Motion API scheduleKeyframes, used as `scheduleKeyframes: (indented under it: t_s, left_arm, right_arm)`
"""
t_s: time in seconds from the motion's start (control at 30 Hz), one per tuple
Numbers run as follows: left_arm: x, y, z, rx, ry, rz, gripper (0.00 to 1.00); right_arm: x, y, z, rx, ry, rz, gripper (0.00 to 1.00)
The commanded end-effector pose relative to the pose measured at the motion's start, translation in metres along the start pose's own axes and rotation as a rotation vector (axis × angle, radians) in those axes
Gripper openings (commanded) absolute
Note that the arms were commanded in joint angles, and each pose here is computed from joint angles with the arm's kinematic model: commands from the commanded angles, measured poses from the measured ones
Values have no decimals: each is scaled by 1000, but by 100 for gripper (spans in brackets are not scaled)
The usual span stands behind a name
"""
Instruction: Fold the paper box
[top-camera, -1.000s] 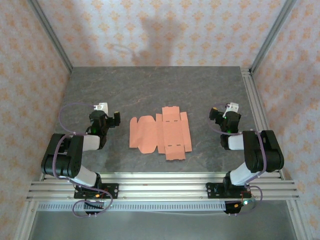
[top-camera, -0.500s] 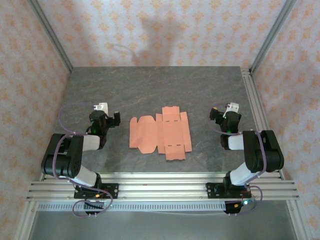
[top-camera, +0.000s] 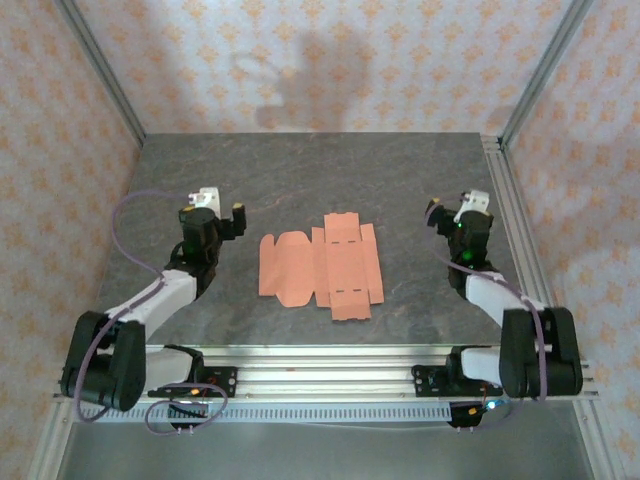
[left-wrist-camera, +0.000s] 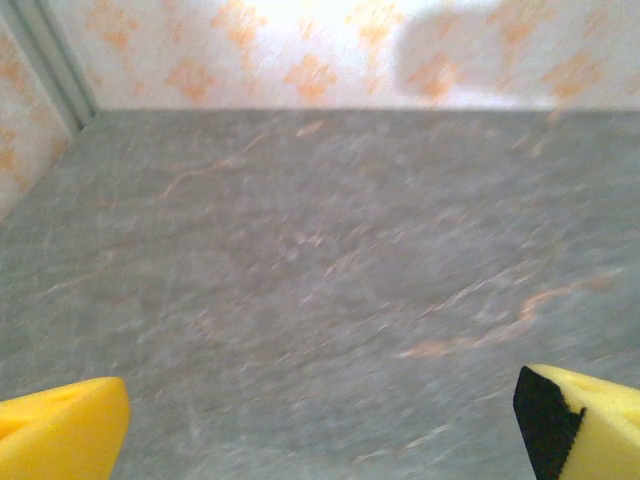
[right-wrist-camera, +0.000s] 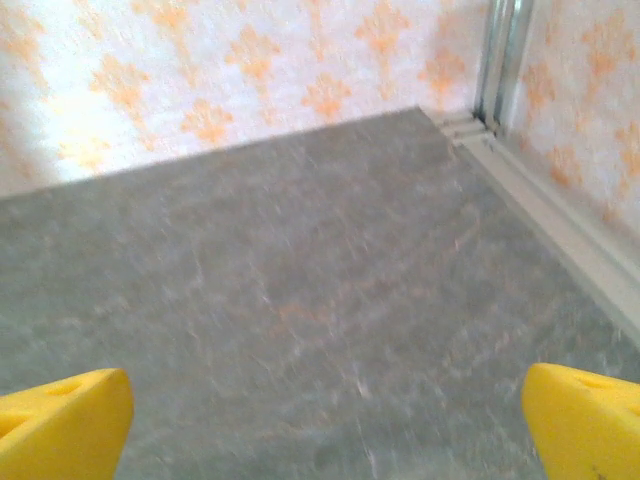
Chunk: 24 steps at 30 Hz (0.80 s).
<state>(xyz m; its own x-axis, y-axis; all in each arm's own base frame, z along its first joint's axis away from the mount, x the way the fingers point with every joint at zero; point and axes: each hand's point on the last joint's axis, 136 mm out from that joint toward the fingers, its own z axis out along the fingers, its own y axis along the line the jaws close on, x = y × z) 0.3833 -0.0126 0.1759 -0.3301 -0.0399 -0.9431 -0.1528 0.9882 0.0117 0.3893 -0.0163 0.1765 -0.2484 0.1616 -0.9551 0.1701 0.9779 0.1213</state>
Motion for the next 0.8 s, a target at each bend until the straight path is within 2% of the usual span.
scheduleKeyframes:
  t_s: [0.0,0.13,0.3,0.4,0.57,0.77]
  left_arm:
    - [6,-17,-14,23,97,-78,100]
    - [17,-66,-32,131,193,-179,100]
    - [52,-116,-58,223,358,-388,100]
    - [71,-139,-70,266,444,-464,96]
    - [107,-153,-74,254,584,-512,85]
    - [151,-152,-70,190,707,-523,71]
  right_arm:
    - [0,22,-7,-58,121,0,99]
    - [-1,62,-16,-171,195,-10,99]
    - [3,102,-24,-299,256,28,99]
    - [7,117,-22,-353,256,44,99]
    - [10,128,-11,-378,274,71,100]
    - [13,137,-1,-400,295,80,100]
